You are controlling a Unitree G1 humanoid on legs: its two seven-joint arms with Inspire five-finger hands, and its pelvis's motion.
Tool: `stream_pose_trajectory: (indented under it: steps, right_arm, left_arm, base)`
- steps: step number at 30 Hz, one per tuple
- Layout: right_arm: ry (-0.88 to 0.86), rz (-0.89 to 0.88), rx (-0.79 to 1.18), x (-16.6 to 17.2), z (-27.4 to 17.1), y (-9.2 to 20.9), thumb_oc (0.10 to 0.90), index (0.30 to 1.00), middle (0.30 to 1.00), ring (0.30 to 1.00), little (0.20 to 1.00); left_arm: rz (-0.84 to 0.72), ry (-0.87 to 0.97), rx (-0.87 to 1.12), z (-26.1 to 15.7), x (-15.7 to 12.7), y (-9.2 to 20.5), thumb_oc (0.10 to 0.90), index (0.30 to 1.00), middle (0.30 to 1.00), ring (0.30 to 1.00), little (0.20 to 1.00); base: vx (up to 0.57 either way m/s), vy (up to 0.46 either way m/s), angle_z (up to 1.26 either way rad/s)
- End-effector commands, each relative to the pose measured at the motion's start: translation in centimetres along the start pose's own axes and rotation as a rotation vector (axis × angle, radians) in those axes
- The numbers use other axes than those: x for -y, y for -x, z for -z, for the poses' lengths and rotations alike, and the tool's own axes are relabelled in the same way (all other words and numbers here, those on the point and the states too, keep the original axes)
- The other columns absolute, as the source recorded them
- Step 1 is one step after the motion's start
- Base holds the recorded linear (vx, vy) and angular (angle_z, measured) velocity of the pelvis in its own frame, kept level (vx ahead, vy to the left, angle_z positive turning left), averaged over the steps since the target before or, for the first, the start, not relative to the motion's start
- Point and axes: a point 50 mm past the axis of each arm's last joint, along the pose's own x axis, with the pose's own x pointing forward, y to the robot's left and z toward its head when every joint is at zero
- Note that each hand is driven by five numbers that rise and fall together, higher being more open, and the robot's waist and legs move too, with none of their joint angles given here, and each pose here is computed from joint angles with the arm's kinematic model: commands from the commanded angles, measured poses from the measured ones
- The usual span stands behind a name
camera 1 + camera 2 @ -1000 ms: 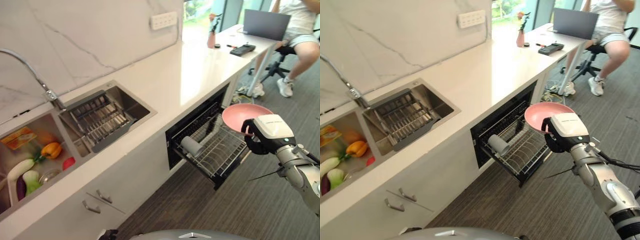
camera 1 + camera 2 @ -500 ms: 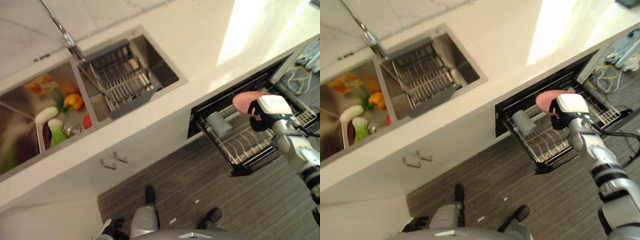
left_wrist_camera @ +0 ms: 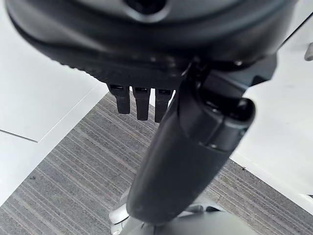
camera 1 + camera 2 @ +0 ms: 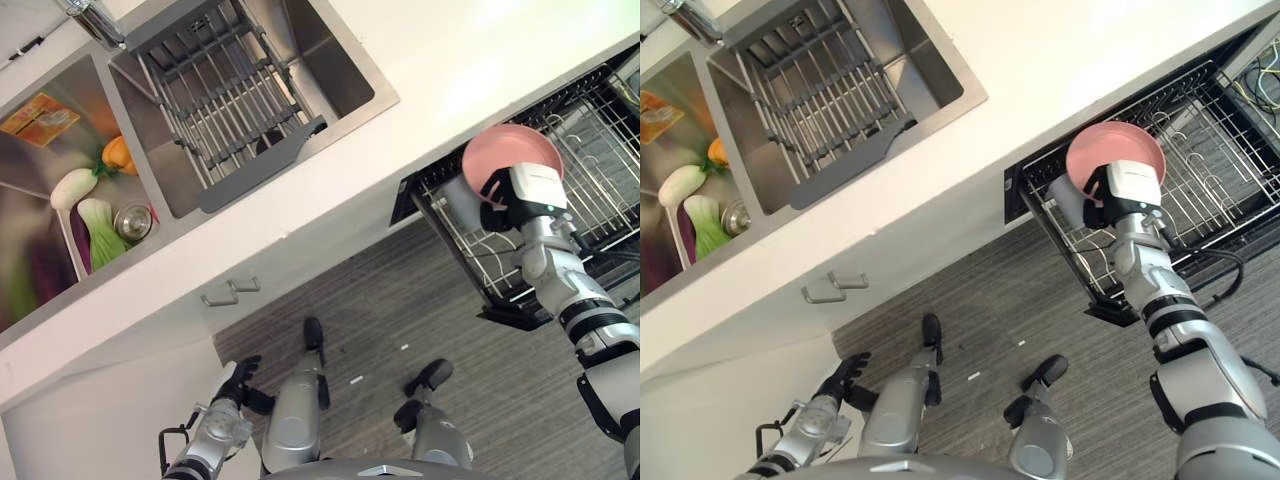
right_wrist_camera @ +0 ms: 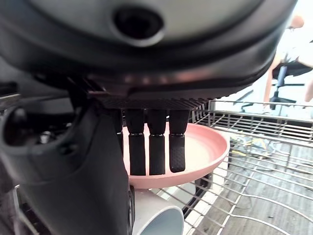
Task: Place the dishes in the dishwasher.
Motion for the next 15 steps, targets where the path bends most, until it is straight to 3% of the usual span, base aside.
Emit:
stream_pose_trajectory:
  steps: [1,9,12,14,15]
  right_arm:
    - [-0.014,0.139,-0.157,2.0,3.6,0.1,0.8,0.9,0.9,0.9,0.9]
    - [-0.129,0.246,-0.26,3.0,6.4,1.8,0.8,0.9,0.9,0.9,0.9]
    - [-0.314,0.453,-0.224,5.0,5.8,3.1,0.8,0.9,0.9,0.9,0.9]
    - [-0.341,0.495,-0.217,5.2,5.9,4.2,0.8,0.9,0.9,0.9,0.9]
    - [-0.367,0.565,-0.225,5.5,6.7,6.1,0.8,0.9,0.9,0.9,0.9]
  left_arm:
    - [0.007,-0.049,-0.029,1.2,0.4,0.4,0.8,0.9,0.9,0.9,0.9]
    - [-0.036,-0.047,-0.075,1.9,-0.6,0.3,0.8,0.9,0.9,0.9,0.9]
    - [-0.054,-0.036,-0.088,2.1,-0.7,0.3,0.8,0.9,0.9,0.9,0.9]
    - [-0.056,-0.032,-0.093,2.2,-0.7,0.3,0.8,0.9,0.9,0.9,0.9]
    - [-0.059,-0.011,-0.115,2.6,-0.7,0.4,0.8,0.9,0.9,0.9,0.9]
  base:
    - [0.06,0.018,0.0]
    - [0.04,0.004,-0.05]
    - [0.09,-0.01,-0.2]
    - [0.08,-0.026,-0.14]
    - [0.08,-0.046,-0.16]
